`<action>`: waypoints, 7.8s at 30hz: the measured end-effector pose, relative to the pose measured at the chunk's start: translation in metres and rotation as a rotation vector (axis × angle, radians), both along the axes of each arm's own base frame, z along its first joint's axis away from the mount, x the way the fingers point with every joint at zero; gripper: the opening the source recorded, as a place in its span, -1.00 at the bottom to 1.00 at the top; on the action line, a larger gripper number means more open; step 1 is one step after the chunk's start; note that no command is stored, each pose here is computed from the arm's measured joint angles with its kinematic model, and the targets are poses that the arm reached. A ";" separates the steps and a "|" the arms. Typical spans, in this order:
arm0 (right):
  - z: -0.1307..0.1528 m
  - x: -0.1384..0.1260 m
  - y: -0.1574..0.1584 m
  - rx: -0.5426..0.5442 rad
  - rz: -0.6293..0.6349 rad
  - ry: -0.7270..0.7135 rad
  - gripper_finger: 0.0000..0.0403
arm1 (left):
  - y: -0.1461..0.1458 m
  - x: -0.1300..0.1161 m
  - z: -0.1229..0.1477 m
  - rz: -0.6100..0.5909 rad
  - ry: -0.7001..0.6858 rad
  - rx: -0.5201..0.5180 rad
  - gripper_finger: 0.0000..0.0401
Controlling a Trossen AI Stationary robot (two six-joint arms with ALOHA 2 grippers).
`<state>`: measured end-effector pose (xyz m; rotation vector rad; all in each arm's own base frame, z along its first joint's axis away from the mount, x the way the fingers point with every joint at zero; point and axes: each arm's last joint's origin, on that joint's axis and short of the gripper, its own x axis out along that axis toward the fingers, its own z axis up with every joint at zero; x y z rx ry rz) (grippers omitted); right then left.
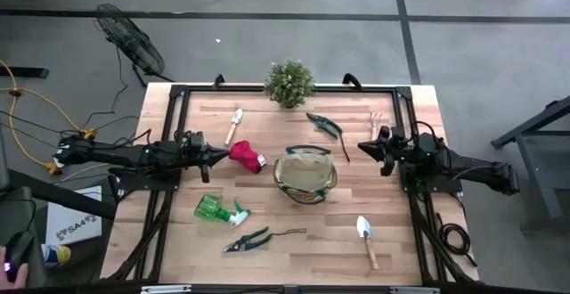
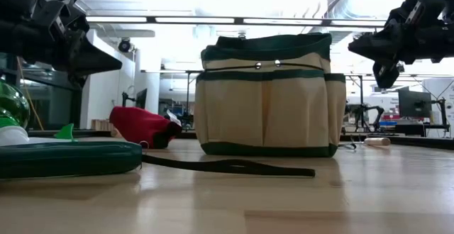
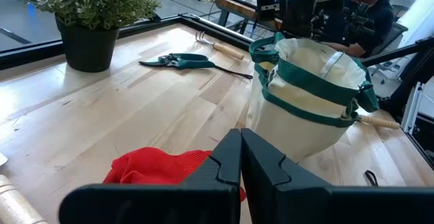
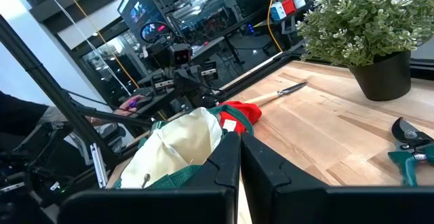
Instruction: Pick & Place Garden tools in Gardening bag
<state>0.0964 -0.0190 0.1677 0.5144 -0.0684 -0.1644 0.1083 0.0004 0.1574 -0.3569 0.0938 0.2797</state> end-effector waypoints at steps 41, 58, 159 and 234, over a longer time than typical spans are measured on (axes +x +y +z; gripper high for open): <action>0.000 0.000 0.000 0.151 0.004 -0.026 -0.98 | 0.000 0.000 0.000 0.000 0.000 0.000 -0.99; 0.004 -0.001 0.002 0.459 0.067 0.016 -0.98 | 0.000 0.000 0.000 0.000 0.000 0.000 -0.99; -0.042 0.135 -0.043 0.459 -0.320 1.375 -0.96 | 0.000 0.000 0.000 0.000 0.000 0.000 -0.99; 0.206 0.073 0.008 0.013 -0.486 0.641 -0.98 | 0.000 0.000 0.000 0.000 0.000 0.000 -0.99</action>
